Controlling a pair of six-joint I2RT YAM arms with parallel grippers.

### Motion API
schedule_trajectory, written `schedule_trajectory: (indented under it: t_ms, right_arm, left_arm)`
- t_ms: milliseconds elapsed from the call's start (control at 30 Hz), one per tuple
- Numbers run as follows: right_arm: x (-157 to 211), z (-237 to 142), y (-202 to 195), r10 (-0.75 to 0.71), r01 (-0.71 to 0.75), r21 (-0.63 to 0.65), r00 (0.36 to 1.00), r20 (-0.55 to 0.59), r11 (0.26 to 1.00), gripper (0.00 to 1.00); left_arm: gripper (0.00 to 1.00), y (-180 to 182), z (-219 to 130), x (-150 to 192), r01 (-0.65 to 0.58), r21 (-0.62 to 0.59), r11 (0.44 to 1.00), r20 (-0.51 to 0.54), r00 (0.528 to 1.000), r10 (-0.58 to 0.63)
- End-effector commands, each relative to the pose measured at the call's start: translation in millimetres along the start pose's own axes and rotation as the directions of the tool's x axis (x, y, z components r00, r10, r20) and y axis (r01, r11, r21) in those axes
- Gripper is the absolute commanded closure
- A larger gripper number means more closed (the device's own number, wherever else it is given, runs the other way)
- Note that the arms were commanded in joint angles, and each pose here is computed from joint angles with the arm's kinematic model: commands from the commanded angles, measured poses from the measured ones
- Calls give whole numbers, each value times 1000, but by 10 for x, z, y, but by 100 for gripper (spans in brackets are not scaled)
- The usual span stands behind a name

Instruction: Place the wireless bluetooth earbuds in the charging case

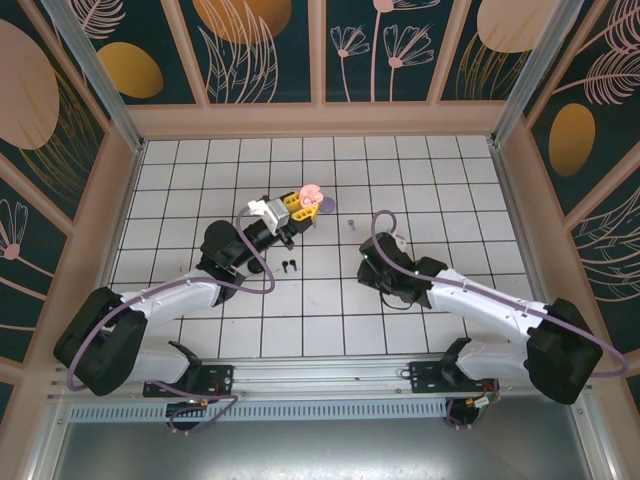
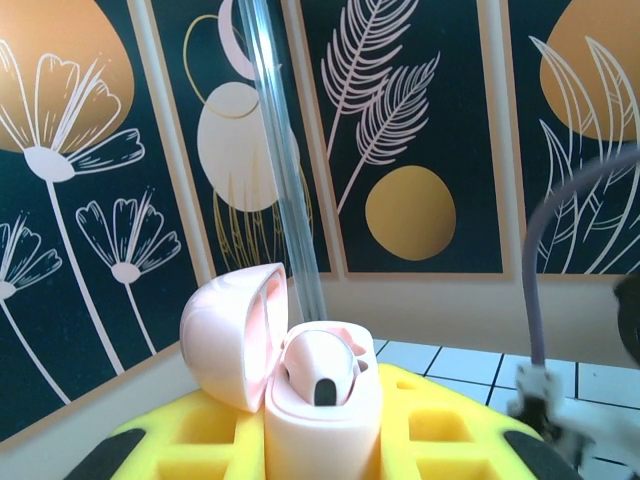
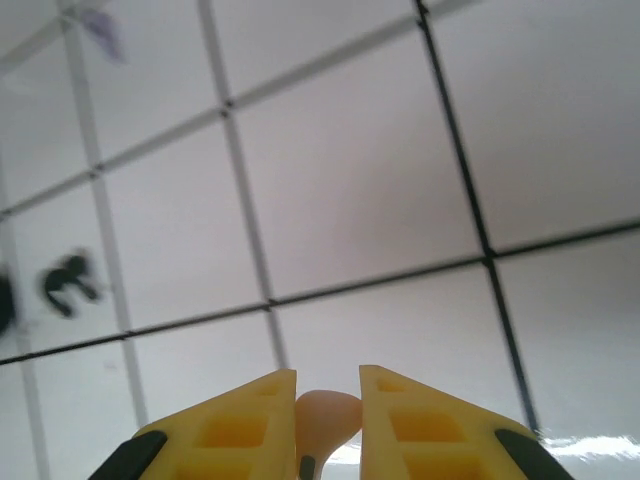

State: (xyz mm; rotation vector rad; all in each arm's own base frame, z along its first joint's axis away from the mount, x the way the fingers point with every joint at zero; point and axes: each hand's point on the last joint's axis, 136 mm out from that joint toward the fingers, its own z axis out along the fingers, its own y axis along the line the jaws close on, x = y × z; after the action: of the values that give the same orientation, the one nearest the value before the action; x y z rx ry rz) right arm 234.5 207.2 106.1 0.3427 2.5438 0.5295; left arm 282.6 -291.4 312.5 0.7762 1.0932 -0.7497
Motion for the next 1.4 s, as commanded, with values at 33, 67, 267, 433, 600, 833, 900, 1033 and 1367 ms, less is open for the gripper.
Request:
schedule_trajectory:
  t_ms: [33,67,267,433,600,833,900,1033,1367]
  right_arm:
    - [-510,-372,421,-80,93,-86,986,148,992,81]
    - [-593,-445,496,-92,109,-97,981,170,989,81]
    - [-1132,-1028,1026,-163,230,-177,930,328,957,81]
    - [-1431,-1467,1400,-196,319,-237,882,429,918,81]
    - [-1530,-1678,1678,-224,389,-288,852,473,875,81]
    - [-1419,-1686,1943,-256,447,-329,835,487,832,81]
    - [-1387,-1666,1987,-259,453,-337,834,486,826,81]
    - [-1329,-1639,2057,-266,462,-350,835,482,815,81]
    - [-1183,-1505,2153,-285,469,-367,844,455,803,82]
  left_arm:
    - [100,-62,-42,-89,-45,18,999,13,999,45]
    - [100,-66,-49,-88,-49,18,999,12,999,49]
    - [100,-79,-67,-54,-53,20,998,3,999,53]
    - [100,-71,-51,-30,-52,21,998,-4,999,52]
    - [100,-60,-7,-18,-37,26,999,-5,999,38]
    - [100,-52,31,-43,-16,31,999,9,1000,16]
    - [100,-54,40,-47,-15,32,999,10,1000,15]
    - [100,-50,48,-53,-11,33,999,11,1000,10]
    - [100,-43,50,-89,-9,30,999,17,1000,8]
